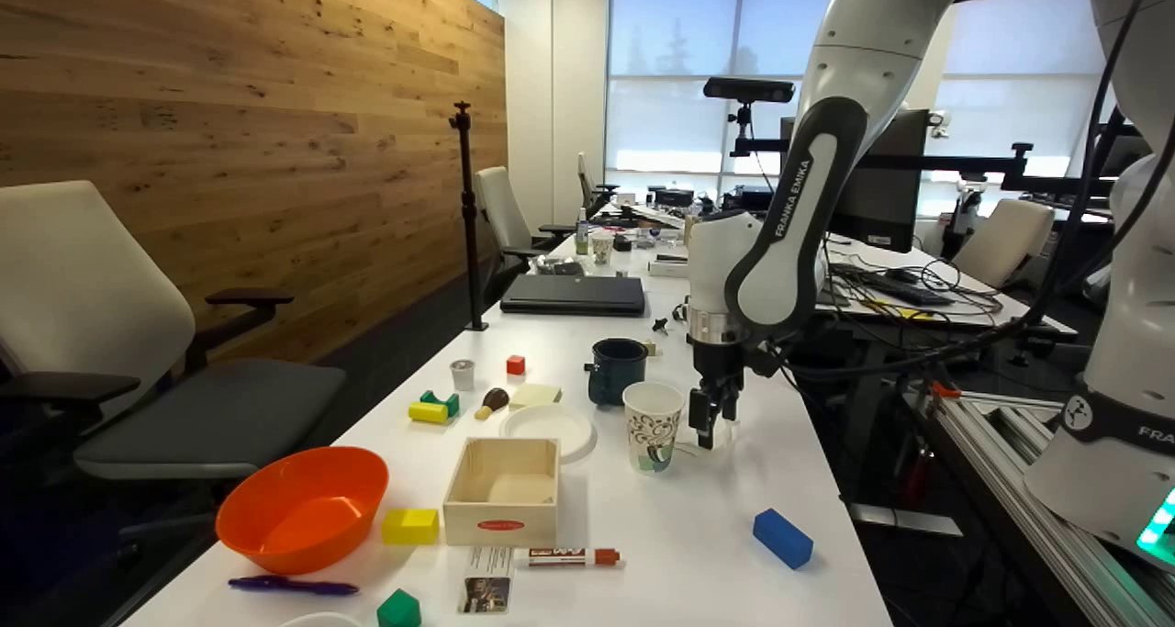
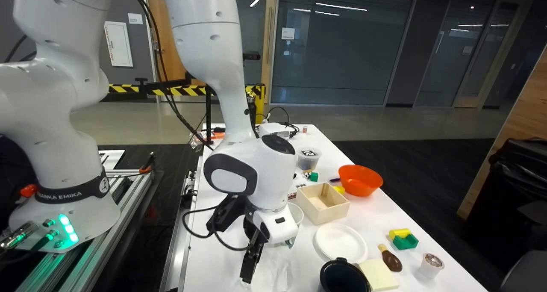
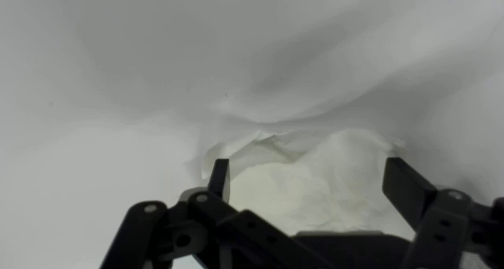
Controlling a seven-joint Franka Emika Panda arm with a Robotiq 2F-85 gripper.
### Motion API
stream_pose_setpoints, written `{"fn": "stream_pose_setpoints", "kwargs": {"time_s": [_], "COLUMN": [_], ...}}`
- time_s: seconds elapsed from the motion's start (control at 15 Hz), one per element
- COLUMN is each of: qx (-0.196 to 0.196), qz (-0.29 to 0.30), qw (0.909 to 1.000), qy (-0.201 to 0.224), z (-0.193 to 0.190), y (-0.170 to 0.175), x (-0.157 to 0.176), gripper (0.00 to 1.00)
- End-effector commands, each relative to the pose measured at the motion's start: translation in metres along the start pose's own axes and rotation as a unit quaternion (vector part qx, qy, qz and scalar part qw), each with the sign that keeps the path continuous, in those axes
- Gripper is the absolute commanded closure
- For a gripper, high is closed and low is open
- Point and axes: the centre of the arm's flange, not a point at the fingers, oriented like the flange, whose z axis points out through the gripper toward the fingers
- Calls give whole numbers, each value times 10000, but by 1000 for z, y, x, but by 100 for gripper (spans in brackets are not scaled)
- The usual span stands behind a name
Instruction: Move the napkin backwards.
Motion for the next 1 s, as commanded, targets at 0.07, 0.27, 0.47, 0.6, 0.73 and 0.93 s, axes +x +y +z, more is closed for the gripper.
{"fn": "stream_pose_setpoints", "kwargs": {"time_s": [0.07, 0.27, 0.47, 0.6, 0.73, 0.93], "qx": [112, 86, 76, 63, 67, 71], "qz": [-178, -257, -306, -349, -383, -433], "qw": [9998, 9996, 9994, 9993, 9991, 9987], "qy": [70, 82, 104, 145, 192, 252], "z": [4, 8, 12, 16, 18, 21], "y": [11, 13, 14, 13, 13, 13], "x": [-4, -5, -7, -9, -11, -14], "gripper": [0, 0, 0, 0, 0, 0]}}
